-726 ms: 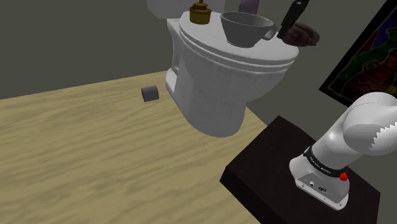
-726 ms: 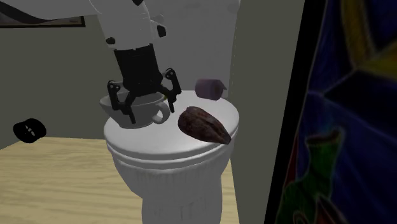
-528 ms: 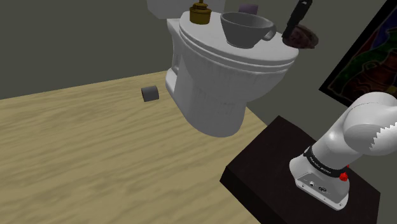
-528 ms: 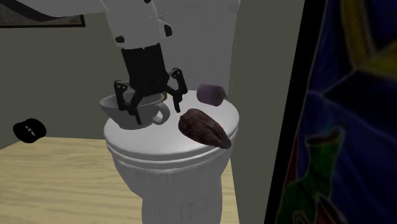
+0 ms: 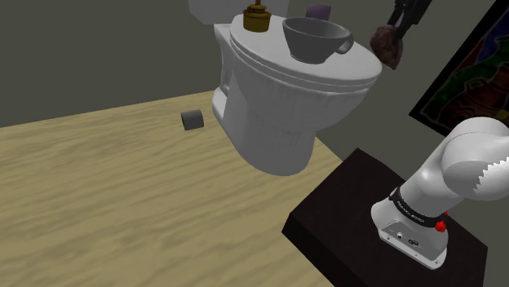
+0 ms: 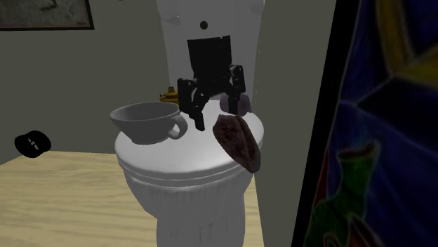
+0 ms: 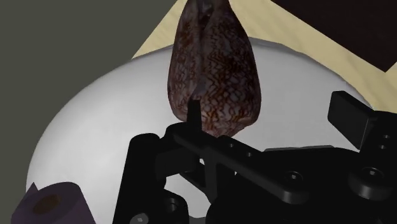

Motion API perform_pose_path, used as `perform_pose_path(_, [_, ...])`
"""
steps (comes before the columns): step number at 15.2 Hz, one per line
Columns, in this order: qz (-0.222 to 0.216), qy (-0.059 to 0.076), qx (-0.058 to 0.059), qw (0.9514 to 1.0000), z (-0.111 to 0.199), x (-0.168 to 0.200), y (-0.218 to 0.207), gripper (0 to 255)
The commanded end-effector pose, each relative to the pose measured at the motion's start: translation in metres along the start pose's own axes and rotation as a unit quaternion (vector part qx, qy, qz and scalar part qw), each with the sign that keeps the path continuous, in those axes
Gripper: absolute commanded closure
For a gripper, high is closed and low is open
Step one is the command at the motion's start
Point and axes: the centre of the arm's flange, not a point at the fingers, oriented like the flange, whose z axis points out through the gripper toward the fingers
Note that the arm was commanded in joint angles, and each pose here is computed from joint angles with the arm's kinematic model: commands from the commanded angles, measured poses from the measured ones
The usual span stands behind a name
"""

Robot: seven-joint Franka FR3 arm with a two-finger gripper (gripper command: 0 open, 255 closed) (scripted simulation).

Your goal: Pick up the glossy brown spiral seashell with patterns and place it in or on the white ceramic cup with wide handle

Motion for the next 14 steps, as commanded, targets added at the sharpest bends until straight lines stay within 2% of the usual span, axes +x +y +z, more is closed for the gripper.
perform_pose_path(1, [-0.013,-0.007,0.007,0.9999,0.014,-0.003,0.008,0])
perform_pose_path(7, [-0.013,-0.007,0.007,0.9999,0.043,-0.003,0.007,0])
perform_pose_path(14, [-0.013,-0.007,0.007,0.9999,0.043,-0.003,0.007,0])
